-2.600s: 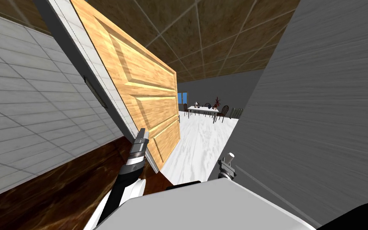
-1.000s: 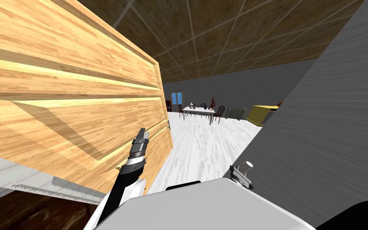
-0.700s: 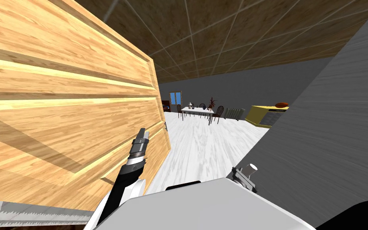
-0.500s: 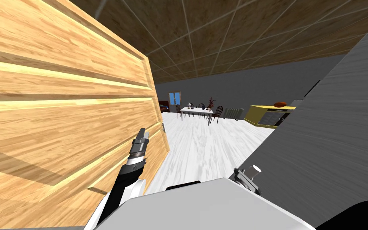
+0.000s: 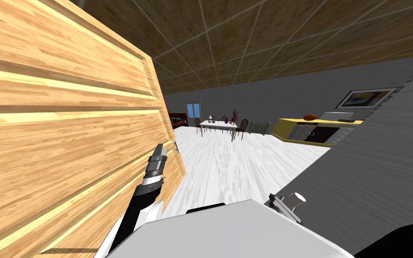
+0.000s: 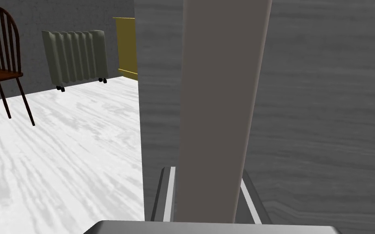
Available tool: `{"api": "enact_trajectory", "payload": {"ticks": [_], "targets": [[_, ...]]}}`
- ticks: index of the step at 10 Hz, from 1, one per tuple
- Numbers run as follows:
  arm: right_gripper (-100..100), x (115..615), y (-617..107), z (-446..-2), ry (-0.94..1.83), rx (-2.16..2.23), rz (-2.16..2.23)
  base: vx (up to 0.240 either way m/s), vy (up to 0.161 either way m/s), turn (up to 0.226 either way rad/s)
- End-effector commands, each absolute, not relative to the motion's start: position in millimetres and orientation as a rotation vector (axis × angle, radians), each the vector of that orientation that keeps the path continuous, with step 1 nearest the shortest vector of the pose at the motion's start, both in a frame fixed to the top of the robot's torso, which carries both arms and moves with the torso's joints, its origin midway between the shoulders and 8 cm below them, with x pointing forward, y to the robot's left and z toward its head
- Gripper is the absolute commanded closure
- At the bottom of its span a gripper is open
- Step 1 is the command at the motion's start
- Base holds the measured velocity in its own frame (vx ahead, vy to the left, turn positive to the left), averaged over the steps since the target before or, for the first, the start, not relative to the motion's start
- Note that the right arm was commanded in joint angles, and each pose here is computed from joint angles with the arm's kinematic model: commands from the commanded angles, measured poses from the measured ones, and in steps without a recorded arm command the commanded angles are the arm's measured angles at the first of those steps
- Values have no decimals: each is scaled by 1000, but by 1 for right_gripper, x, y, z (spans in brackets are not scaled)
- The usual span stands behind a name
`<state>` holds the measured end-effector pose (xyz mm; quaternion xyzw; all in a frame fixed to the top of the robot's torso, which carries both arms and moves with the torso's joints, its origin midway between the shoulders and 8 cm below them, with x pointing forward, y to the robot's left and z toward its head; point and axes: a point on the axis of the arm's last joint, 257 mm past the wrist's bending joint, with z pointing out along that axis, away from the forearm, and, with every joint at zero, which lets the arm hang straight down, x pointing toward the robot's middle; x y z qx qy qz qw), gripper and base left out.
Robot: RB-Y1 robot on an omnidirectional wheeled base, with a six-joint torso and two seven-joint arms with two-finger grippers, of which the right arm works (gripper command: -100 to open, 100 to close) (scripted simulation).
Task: Push the door open
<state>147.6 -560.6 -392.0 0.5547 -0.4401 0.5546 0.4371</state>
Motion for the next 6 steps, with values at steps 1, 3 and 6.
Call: {"api": "enact_trajectory", "payload": {"ticks": [1,3,6], "targets": [[100,128,-570,-389,-1108,1341,1347,161,-122,-62],[100,116,-573,-390,-1130,1317,1321,179,-133,-55],[100,101,-578,-391,-1153,1294,1291,103,-101,-42]]}}
